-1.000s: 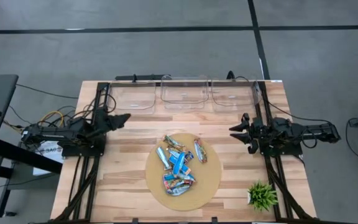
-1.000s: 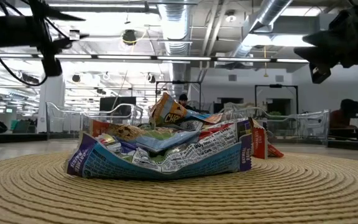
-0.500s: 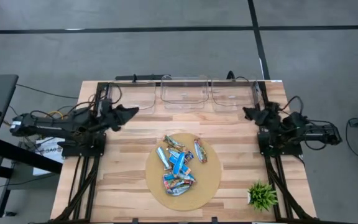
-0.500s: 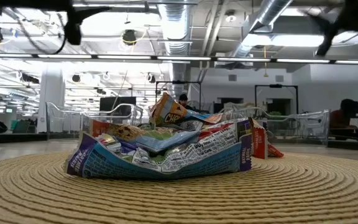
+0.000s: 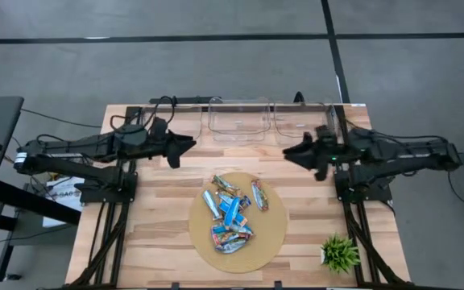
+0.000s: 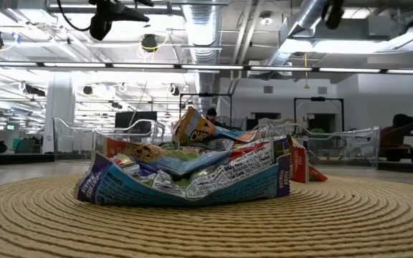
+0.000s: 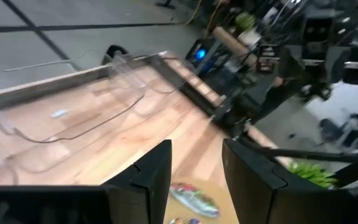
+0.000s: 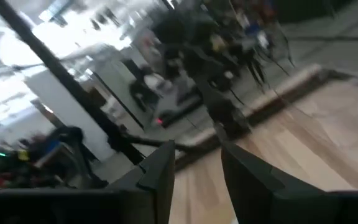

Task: Pick and place Granola Bars by type
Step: Put the red granola bar into the right transparent bin

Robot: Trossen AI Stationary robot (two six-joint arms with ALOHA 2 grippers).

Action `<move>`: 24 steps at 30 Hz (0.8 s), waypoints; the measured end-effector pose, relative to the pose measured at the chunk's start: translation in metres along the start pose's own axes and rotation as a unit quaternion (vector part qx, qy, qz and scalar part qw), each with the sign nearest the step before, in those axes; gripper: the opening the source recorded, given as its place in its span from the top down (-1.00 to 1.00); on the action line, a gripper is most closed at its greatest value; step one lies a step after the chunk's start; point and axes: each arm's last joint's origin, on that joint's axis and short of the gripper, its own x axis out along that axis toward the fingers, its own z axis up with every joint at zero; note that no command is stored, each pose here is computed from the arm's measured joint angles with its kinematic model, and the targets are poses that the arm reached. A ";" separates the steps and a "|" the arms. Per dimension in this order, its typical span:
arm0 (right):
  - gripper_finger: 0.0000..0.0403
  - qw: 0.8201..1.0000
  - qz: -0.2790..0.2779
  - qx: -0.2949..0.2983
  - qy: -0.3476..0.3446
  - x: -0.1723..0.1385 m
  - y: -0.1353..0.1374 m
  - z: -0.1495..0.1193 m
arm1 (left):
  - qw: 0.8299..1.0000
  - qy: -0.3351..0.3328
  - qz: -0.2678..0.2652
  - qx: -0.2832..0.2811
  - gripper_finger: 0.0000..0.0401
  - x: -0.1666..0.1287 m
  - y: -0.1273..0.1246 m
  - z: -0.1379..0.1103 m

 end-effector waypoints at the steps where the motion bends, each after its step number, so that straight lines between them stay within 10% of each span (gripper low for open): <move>1: 0.39 1.000 -0.009 0.004 0.010 0.006 -0.001 -0.001 | 1.000 0.003 0.003 0.001 0.33 0.000 0.000 0.001; 7: 0.39 0.990 -0.070 0.040 0.112 0.038 -0.022 -0.025 | 0.997 0.056 0.048 -0.005 0.33 -0.001 0.009 -0.010; 13: 0.46 0.934 -0.202 0.170 0.240 0.053 -0.052 -0.064 | 0.989 0.108 0.097 -0.018 0.33 -0.004 0.018 -0.020; 24: 0.58 0.886 -0.272 0.200 0.318 0.094 -0.072 -0.107 | 0.984 0.130 0.126 -0.007 0.33 -0.006 0.023 -0.025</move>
